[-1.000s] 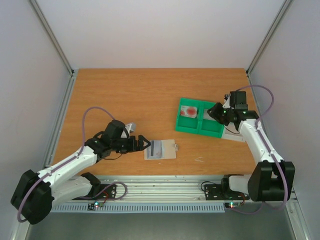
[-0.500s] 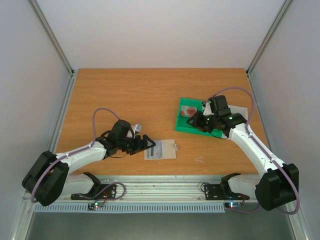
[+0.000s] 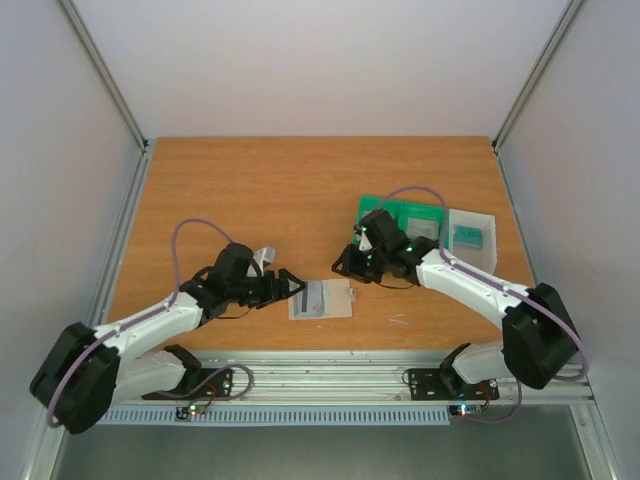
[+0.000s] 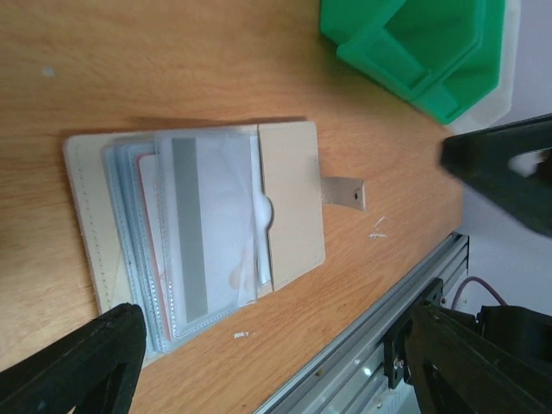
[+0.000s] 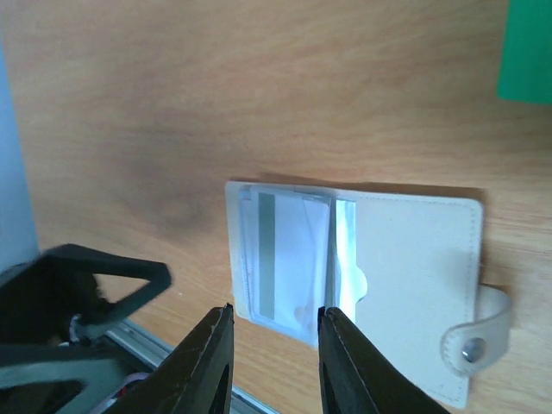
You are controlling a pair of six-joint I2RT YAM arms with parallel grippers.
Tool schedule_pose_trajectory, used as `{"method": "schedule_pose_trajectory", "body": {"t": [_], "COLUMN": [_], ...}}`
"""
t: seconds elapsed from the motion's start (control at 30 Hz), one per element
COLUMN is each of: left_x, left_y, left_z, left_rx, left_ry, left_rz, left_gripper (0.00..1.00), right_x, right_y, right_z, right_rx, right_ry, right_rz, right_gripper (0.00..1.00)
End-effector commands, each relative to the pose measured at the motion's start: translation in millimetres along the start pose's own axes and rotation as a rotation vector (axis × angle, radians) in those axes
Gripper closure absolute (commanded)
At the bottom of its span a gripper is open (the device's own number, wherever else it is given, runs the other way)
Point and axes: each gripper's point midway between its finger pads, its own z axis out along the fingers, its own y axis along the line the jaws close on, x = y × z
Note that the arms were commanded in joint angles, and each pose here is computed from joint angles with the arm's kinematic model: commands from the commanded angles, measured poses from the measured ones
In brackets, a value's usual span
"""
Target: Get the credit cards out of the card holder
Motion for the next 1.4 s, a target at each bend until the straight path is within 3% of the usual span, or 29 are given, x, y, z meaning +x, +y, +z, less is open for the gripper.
{"method": "schedule_pose_trajectory", "body": {"t": [0.0,0.33,0.73,1.37], "left_x": [-6.2,-5.5,-3.3,-7.7], "left_y": [6.0,-8.8,-12.7,-18.5], "left_z": [-17.7,-25.6,-23.3,-8.4], "left_rx": [-0.064,0.029,0.063,0.135], "left_ry": [-0.086,-0.123,-0.108,-0.095], "left_rz": [0.05,0.068,0.042,-0.01], "left_gripper": [0.17,0.16,0.16,0.13], "right_x": [9.2,39.8,55.5,70.9], "right_y": [9.7,0.7,-20.1,-51.4], "right_z": [25.9,73.4,93.5,99.4], "right_rx": [0.001,0.074,0.125,0.154], "right_ry": [0.014,0.092,0.122,0.129], "right_rz": [-0.011,-0.043,-0.06,-0.083], "right_gripper": [0.7,0.72,0.74,0.98]}}
